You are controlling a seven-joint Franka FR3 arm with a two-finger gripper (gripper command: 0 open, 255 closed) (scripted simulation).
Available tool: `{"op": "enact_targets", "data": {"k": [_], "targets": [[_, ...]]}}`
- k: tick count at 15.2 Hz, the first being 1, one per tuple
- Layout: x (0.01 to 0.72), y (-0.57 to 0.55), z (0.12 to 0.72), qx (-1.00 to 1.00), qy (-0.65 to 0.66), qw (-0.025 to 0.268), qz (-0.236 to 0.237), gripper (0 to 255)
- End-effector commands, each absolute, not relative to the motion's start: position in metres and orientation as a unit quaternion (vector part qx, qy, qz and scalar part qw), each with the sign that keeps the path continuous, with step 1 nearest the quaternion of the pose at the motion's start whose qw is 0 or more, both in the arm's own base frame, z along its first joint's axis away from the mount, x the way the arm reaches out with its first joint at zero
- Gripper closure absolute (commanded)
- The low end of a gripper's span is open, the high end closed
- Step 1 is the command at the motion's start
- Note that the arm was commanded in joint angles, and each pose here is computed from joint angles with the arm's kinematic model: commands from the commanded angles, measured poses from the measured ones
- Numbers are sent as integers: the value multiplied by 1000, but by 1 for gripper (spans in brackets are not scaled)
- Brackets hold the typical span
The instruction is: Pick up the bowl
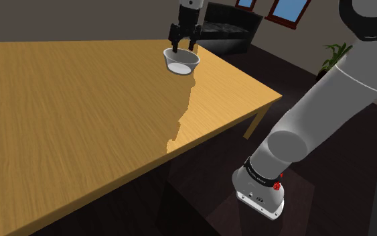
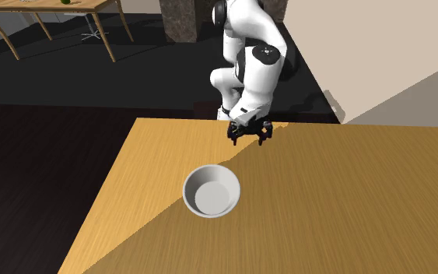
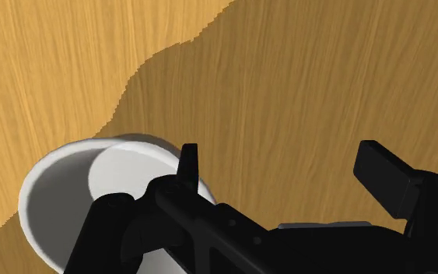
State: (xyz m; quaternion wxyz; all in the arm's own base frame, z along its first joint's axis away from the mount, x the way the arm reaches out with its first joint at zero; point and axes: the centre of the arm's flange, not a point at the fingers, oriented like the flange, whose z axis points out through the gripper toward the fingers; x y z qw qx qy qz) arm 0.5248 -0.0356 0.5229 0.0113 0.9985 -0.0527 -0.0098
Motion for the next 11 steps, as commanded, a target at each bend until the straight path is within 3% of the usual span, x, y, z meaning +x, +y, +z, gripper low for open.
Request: {"op": "enact_targets", "data": {"k": [1,11], "targets": [[551,-44,513,998,-57,18,-15,0],[667,-79,471,995,-74,44,-42,0]]}}
